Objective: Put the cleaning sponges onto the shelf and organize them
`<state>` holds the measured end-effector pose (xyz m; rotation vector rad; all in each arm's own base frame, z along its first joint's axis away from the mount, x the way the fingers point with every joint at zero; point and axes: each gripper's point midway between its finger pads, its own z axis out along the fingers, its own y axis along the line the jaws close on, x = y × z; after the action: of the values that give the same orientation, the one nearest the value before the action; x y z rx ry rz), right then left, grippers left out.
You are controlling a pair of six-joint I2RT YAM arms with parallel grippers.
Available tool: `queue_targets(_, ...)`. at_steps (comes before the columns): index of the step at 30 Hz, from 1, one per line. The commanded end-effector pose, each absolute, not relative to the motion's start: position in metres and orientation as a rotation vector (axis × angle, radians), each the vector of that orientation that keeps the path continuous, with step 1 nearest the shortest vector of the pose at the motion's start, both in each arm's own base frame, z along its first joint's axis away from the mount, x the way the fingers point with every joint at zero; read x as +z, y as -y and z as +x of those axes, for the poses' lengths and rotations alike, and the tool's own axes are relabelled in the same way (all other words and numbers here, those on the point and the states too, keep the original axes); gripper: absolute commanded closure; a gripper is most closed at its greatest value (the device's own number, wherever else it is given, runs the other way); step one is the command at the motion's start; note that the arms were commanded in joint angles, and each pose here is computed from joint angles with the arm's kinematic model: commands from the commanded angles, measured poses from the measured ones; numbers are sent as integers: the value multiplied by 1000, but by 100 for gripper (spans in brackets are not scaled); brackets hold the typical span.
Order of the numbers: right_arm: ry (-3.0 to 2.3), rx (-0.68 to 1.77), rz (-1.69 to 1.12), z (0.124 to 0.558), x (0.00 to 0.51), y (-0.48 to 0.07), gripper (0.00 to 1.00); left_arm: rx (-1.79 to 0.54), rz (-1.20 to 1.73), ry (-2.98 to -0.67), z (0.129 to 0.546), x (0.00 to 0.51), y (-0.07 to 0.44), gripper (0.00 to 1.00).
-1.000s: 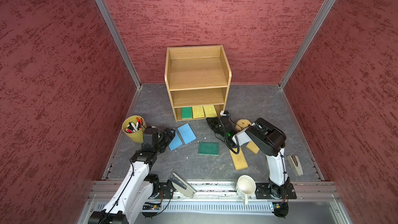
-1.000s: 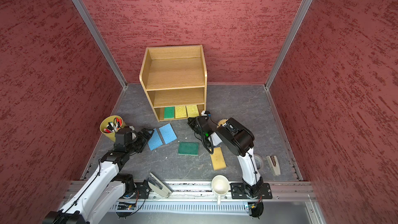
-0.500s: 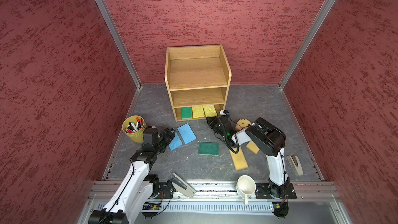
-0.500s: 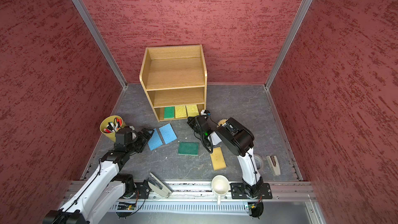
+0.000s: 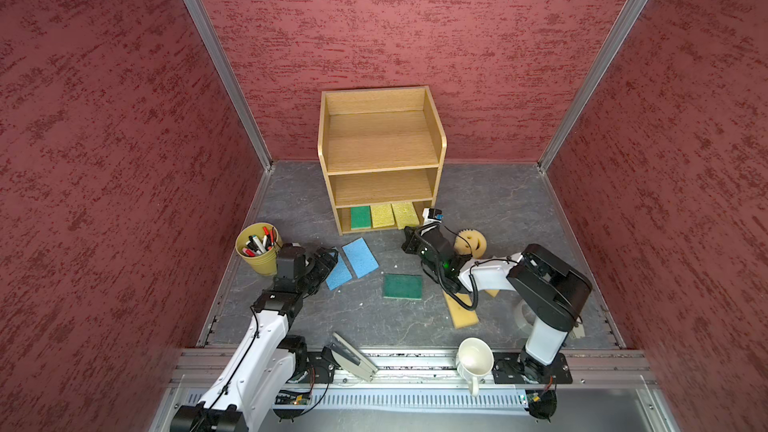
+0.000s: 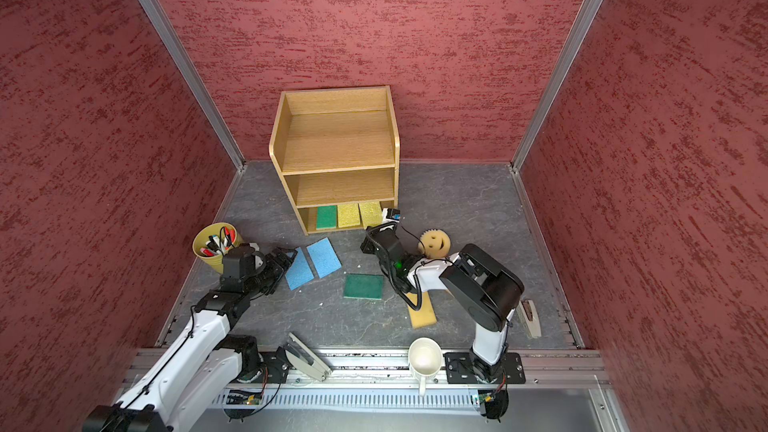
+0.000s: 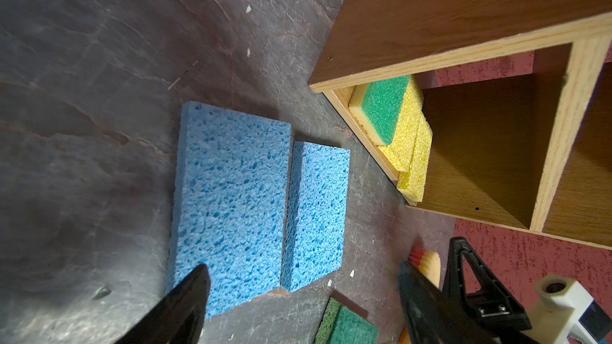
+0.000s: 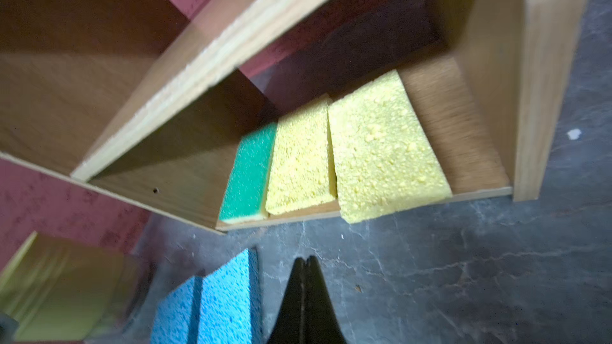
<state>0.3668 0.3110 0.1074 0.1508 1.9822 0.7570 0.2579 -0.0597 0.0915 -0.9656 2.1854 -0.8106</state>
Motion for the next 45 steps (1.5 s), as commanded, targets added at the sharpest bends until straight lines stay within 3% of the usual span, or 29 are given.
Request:
queue_targets(1,-2018,638,46,372,95,-311,100,-797,-944,-2157,263,99,57,12)
queue_targets(19,-2061,779,239,418,63,-325,100,-813,-941,-2153,263,100,57,10)
queue_targets(45,-2087,854,349,420,48,-322,100,-805,-961,-2154,261,96,53,10)
